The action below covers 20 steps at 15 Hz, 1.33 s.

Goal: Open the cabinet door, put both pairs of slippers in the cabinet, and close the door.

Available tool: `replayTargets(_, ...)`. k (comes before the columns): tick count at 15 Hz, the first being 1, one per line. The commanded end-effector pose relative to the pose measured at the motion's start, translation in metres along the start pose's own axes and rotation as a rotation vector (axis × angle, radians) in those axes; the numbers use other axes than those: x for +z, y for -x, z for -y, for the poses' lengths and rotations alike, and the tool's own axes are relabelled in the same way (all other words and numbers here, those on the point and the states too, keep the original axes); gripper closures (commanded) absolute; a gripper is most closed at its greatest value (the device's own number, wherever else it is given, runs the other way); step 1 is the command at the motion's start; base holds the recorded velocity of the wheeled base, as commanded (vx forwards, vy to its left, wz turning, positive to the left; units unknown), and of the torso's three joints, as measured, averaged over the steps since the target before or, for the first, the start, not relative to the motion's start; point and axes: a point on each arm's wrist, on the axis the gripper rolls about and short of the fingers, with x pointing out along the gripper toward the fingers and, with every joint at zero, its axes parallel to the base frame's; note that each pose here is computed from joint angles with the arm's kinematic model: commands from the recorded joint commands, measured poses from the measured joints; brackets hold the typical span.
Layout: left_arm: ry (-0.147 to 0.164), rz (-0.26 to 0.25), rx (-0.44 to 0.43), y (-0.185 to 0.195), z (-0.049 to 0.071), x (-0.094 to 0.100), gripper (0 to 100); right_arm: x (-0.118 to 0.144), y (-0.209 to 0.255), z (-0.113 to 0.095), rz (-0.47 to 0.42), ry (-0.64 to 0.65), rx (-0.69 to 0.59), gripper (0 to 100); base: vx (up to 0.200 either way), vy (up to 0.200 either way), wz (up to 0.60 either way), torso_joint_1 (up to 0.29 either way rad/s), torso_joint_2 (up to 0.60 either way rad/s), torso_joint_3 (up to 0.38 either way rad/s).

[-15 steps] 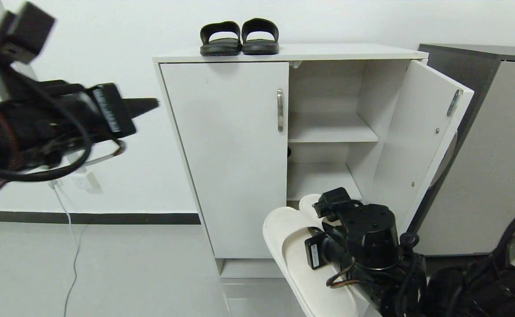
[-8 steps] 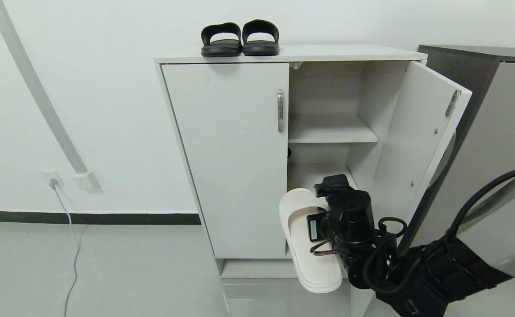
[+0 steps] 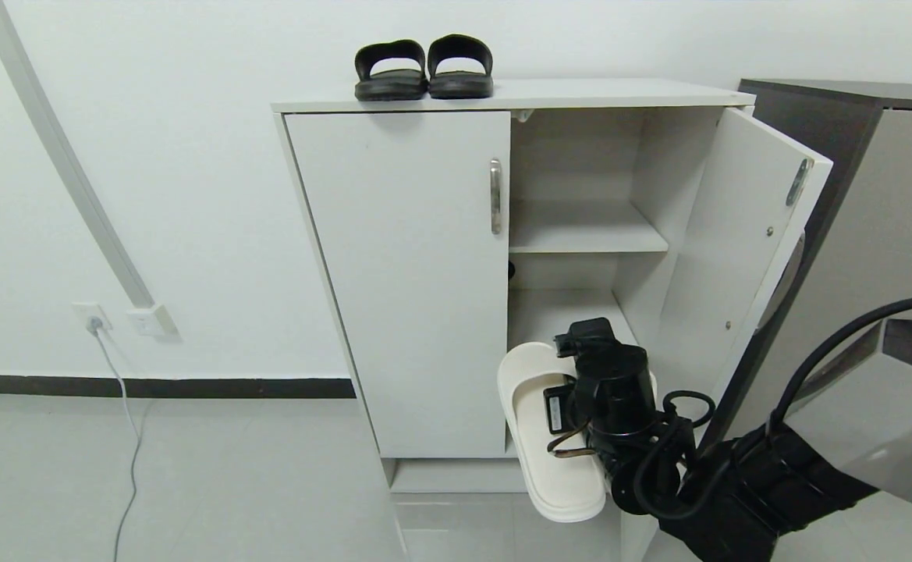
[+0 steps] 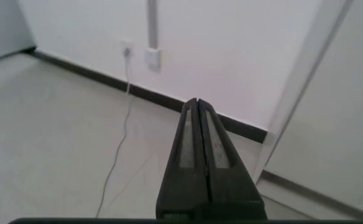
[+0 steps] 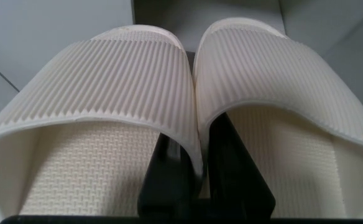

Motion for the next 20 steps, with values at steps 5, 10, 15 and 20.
replayTargets(5,-0.027,0.078,-0.369,0.008,0.003,-0.029,100,-0.001,0.001,0.0,-0.002,0.002,0.002,100,0.0,0.0,0.0,0.0,0.0,0.0)
replayTargets(10,-0.019,0.031,-0.536,0.01,0.006,-0.034,100,0.001,0.0,-0.001,0.006,-0.004,0.003,100,0.0,0.0,0.0,0.0,0.0,0.0)
replayTargets(15,-0.014,0.032,-0.533,0.01,0.006,-0.034,100,0.025,-0.015,-0.01,0.047,-0.04,-0.052,100,0.0,0.0,0.0,0.0,0.0,0.0)
replayTargets(20,-0.014,0.032,-0.533,0.01,0.006,-0.033,100,0.062,-0.042,-0.011,0.068,-0.092,-0.197,100,0.0,0.0,0.0,0.0,0.0,0.0)
